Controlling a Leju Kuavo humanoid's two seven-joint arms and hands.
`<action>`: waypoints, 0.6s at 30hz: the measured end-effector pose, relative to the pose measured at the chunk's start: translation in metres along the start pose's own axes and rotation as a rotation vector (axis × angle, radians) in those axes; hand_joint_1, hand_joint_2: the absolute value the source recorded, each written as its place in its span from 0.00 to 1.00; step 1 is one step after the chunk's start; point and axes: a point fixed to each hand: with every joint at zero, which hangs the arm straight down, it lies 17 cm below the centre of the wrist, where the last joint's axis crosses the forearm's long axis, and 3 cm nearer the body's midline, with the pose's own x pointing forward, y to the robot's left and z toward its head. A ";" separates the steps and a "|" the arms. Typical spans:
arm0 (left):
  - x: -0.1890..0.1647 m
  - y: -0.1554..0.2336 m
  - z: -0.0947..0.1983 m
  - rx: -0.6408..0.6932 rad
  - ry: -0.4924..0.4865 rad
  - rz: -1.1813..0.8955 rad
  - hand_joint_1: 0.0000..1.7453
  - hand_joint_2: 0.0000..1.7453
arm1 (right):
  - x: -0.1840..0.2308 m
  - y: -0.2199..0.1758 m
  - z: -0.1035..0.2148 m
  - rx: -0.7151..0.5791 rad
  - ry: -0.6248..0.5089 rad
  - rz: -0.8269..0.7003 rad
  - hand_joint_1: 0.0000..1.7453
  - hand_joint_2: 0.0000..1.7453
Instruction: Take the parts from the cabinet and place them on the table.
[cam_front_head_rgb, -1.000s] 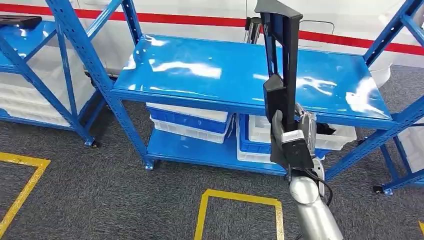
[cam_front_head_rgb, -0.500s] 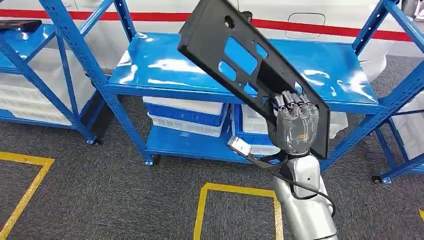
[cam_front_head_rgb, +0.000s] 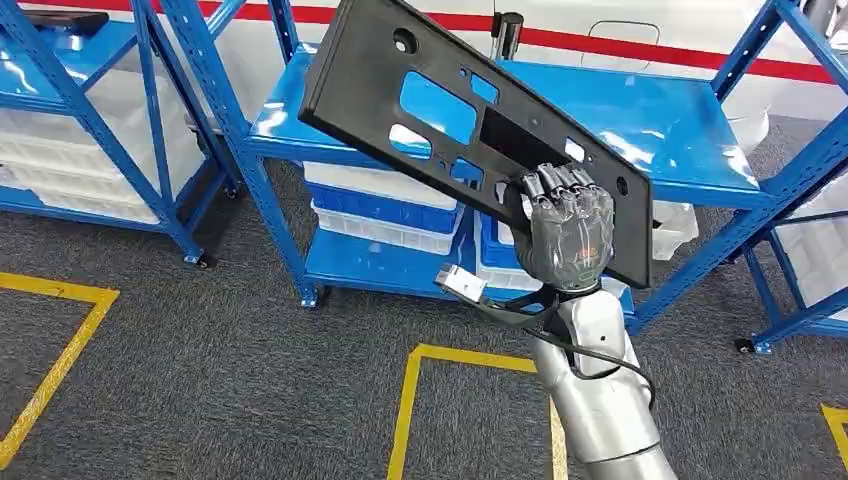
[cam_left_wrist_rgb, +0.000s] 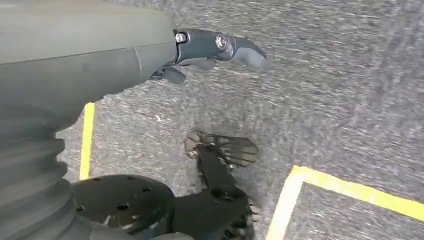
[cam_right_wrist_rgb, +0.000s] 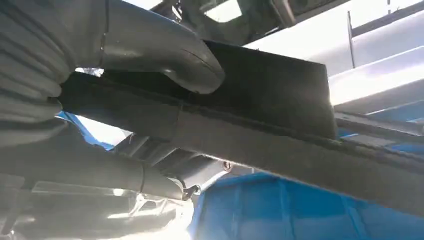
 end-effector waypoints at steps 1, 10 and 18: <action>-0.001 0.001 0.000 0.004 0.002 0.003 0.00 1.00 | 0.001 0.002 0.000 0.004 -0.002 -0.004 1.00 1.00; -0.006 0.005 0.002 0.013 0.008 0.008 0.00 1.00 | 0.005 0.008 -0.010 0.003 -0.002 -0.035 1.00 1.00; -0.007 0.006 0.002 0.018 0.009 0.017 0.00 1.00 | 0.004 0.019 -0.011 0.020 0.030 -0.094 1.00 1.00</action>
